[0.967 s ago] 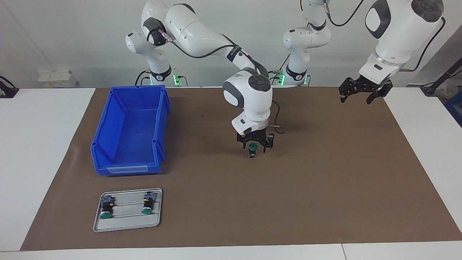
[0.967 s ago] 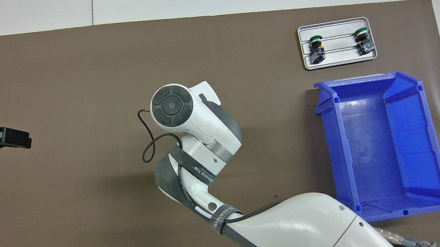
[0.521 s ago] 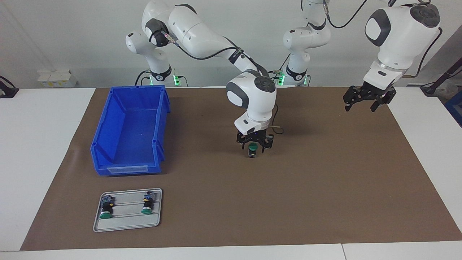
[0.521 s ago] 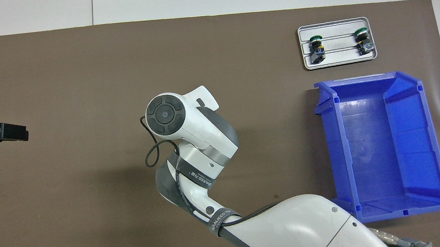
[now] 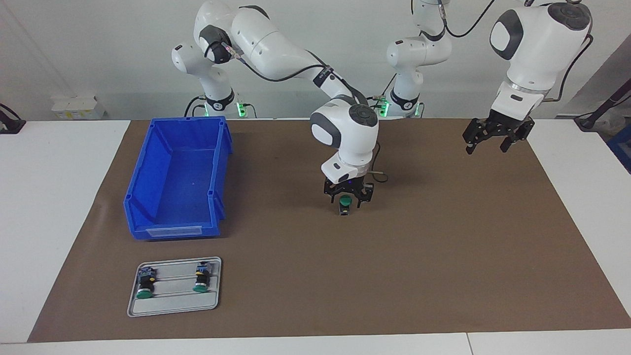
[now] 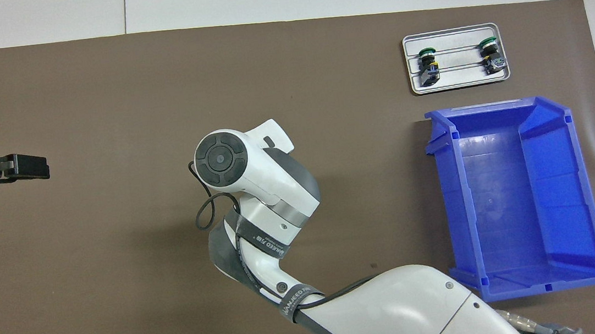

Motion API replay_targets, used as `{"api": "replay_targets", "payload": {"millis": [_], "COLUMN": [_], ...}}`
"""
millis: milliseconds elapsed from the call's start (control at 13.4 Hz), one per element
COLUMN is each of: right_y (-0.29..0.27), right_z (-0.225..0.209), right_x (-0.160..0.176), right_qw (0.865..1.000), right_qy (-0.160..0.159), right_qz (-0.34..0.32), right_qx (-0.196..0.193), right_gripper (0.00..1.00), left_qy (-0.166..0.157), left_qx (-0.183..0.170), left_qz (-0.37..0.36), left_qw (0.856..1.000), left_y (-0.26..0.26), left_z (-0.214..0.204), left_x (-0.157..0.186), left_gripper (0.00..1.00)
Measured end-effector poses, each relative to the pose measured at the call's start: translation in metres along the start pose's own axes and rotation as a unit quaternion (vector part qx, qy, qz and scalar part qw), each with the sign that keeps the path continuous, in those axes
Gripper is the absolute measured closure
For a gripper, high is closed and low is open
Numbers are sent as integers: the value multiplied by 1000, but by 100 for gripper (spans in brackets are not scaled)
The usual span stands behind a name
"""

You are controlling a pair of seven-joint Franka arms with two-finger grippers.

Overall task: Place and press button with both arms
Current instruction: 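Carry the green button with the right gripper over the blue bin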

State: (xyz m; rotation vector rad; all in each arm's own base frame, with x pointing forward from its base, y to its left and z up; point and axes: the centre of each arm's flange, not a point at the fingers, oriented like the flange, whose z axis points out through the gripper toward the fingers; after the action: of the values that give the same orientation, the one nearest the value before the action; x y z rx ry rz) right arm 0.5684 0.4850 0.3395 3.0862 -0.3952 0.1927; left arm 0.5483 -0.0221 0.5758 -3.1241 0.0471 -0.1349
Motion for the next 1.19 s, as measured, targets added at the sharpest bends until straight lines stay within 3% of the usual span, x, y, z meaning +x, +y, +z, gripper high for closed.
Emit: {"api": "replay_targets", "payload": {"millis": [149,223,372,744,1191], "right_y": [0,0,-1,12,115], "right_z": [-1,-3,-5,-46,-116], "right_x": [0,0,0,19,74], "right_qw": [1000,1000,1000,999,999], "right_qy": [1,1,2,20,30], "right_qz": [0,0,0,15,35], "right_qx": [1,2,3,21,20], "right_gripper": [21,29,57,59,59], "left_qy": [1,0,-1,-2,-31], "left_qx": [0,0,0,-3,-3], "left_qz": [2,2,2,7,14], "left_qw": [1000,1000,1000,1000,999], "left_y": [-3,-4,-4,-5,-4], "left_z": [-4,-10,-28,-41,-26], "left_x": [0,0,0,11,31], "left_gripper": [0,0,0,0,0]}}
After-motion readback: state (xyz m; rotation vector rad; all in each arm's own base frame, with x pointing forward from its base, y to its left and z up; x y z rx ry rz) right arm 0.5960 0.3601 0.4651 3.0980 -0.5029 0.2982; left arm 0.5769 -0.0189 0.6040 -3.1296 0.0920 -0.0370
